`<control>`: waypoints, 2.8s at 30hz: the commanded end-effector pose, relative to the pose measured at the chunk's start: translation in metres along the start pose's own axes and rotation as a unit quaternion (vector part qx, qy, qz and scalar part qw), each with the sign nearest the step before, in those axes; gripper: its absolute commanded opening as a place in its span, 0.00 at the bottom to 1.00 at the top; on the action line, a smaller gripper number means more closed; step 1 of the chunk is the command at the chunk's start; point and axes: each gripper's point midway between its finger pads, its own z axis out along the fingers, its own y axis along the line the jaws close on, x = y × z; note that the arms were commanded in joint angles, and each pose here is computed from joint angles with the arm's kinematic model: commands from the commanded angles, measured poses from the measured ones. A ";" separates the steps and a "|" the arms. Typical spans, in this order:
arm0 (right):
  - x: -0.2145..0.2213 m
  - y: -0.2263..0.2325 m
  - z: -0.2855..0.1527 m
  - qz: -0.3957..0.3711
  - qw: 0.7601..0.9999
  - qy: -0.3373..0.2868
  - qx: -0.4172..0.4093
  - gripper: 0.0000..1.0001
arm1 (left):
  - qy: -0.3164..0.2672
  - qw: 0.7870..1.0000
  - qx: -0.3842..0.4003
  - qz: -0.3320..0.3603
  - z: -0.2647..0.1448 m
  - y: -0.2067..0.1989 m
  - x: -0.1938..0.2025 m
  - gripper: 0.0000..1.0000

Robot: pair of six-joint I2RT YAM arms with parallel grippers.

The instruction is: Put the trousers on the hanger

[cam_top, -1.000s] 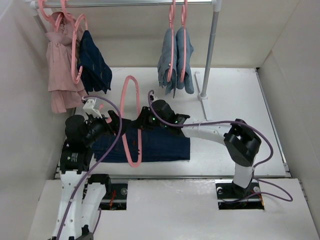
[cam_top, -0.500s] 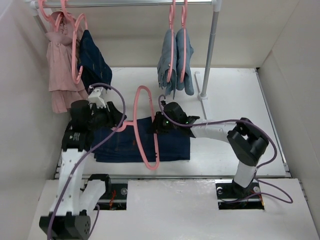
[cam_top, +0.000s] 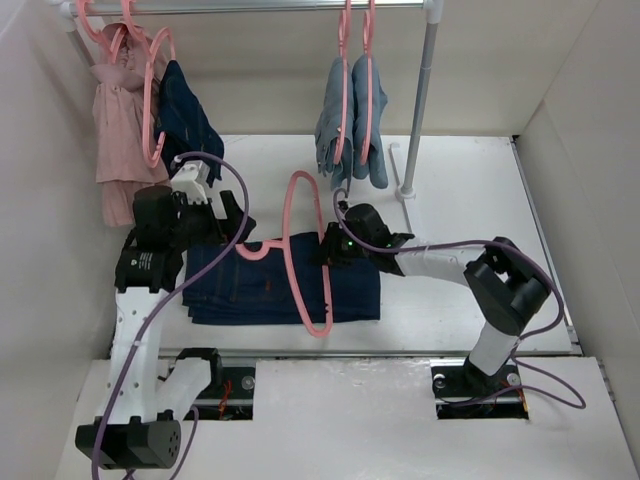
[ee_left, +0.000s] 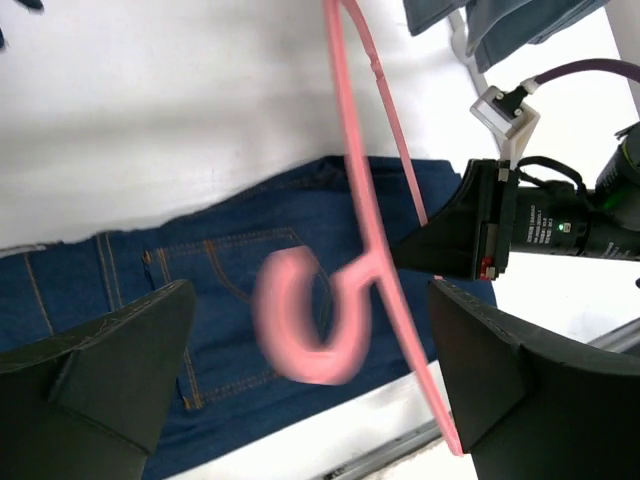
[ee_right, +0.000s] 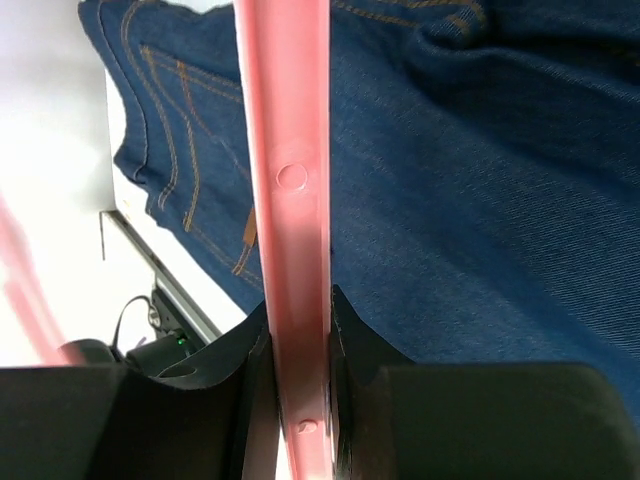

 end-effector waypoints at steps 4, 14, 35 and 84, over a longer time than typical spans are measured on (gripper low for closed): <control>-0.024 0.031 -0.018 -0.029 0.997 -0.037 -0.057 0.00 | 0.020 0.999 0.019 0.032 0.002 -0.003 -0.001 0.99; -0.027 0.038 -0.017 -0.031 0.997 -0.033 -0.067 0.00 | 0.070 0.994 0.086 -0.017 0.025 -0.011 0.036 0.78; -0.015 -0.010 -0.044 -0.040 0.996 -0.043 0.074 1.00 | 0.111 0.989 0.035 -0.096 0.039 0.010 0.071 0.00; 0.073 0.075 0.055 -0.255 0.964 0.071 -0.015 0.00 | 0.080 0.995 0.014 -0.066 0.038 0.015 0.045 0.00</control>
